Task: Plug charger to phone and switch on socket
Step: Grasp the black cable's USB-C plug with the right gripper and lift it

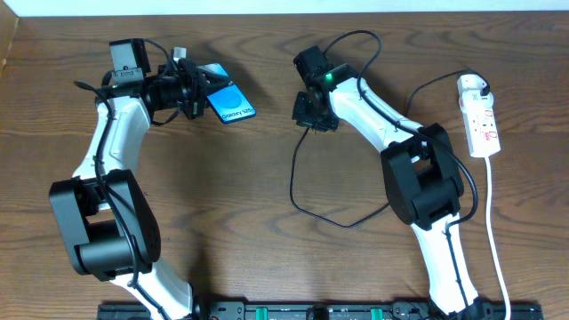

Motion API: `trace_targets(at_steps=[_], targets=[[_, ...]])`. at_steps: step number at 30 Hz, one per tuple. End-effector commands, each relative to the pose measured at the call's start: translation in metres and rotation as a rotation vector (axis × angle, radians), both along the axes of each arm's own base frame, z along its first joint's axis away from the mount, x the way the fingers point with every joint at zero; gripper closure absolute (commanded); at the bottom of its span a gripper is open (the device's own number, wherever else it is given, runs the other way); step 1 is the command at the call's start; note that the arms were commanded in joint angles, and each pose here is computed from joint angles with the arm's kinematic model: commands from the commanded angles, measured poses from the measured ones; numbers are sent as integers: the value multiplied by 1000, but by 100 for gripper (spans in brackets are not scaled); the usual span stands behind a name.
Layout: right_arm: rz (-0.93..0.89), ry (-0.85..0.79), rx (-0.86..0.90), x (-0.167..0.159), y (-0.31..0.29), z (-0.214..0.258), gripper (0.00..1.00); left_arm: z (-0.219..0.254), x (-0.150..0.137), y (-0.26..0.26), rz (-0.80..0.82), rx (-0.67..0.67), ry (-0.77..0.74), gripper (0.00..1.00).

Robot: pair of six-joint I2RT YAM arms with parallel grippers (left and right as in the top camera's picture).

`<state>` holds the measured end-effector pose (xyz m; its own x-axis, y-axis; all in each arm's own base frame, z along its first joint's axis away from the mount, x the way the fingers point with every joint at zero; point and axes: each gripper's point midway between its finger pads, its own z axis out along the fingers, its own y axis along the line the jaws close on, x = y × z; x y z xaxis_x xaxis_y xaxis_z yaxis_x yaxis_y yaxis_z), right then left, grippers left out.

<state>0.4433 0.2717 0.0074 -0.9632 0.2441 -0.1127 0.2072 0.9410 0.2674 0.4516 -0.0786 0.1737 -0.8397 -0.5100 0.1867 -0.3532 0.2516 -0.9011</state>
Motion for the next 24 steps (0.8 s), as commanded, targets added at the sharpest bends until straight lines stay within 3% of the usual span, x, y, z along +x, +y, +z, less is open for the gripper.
trace_targets(at_steps=[1, 4, 10, 12, 17, 19, 24], targets=[[-24, 12, -38, -4, -7, -16, 75, 10, 0, -2, -20, -31, -21, 93], [-28, 16, -40, -6, -9, -22, 77, 10, 0, -2, -20, -31, -20, 93], [-30, 7, -51, -6, -12, -27, 99, 10, 0, -2, -20, -31, -19, 93], [-4, -7, -54, -4, -11, -27, 99, 10, 0, -2, -20, -31, -19, 93], [337, -119, -34, 4, 5, -20, 99, 10, 0, -2, -20, -32, -19, 93], [385, -124, -13, 4, 5, -14, 99, 10, 0, -2, -20, -32, -19, 93], [595, -203, 292, -1, 32, 41, 99, 10, 0, -2, -20, -32, -19, 93]])
